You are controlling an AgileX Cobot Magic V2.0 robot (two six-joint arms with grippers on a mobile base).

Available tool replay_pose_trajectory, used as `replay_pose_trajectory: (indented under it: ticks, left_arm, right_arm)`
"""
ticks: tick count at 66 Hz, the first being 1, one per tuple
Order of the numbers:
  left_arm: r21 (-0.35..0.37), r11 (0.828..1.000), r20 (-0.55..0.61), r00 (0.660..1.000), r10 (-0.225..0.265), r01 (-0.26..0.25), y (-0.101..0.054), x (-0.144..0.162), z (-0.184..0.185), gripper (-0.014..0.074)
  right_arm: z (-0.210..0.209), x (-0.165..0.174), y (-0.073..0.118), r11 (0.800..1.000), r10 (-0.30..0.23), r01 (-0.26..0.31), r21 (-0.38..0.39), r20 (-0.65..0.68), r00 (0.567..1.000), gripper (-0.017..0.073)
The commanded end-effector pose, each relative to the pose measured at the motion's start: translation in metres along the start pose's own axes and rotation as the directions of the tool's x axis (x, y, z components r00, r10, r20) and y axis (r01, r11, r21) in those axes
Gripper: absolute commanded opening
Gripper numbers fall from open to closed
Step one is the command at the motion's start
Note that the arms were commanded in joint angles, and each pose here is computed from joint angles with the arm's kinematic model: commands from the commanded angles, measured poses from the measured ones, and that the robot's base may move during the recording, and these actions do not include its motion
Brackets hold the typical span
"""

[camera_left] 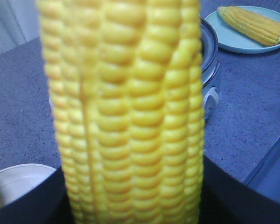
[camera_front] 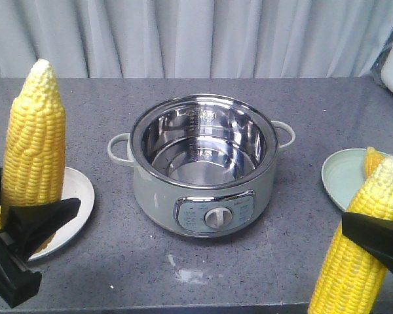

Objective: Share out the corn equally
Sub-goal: 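Turn and drive the base toward the counter with two empty plates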

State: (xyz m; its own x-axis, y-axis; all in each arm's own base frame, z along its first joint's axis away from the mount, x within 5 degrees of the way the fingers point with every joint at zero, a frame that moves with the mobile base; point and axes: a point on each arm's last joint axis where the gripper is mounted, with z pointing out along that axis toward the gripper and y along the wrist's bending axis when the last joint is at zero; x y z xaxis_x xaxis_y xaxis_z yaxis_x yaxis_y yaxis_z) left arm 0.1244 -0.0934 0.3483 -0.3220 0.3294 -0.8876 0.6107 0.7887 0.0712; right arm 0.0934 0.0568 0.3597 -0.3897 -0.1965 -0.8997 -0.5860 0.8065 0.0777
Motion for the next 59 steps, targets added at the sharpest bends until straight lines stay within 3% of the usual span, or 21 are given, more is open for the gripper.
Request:
replay_pose_trajectory:
  ticks: [1,59]
  left_arm:
    - [0.004,1.000,0.111,0.994,-0.013,0.012,0.0002,-0.0151,-0.0064,0.0368]
    - [0.004,1.000,0.111,0.994,-0.013,0.012,0.0002,-0.0151,-0.0064,0.0368]
  right_arm:
    - [-0.0045,-0.0125,-0.0003,1.000,0.006,-0.007,0.016,0.084,0.996,0.0233]
    - [-0.0045,-0.0126,-0.0004,1.000,0.006,-0.007,0.016,0.085,0.996,0.0233]
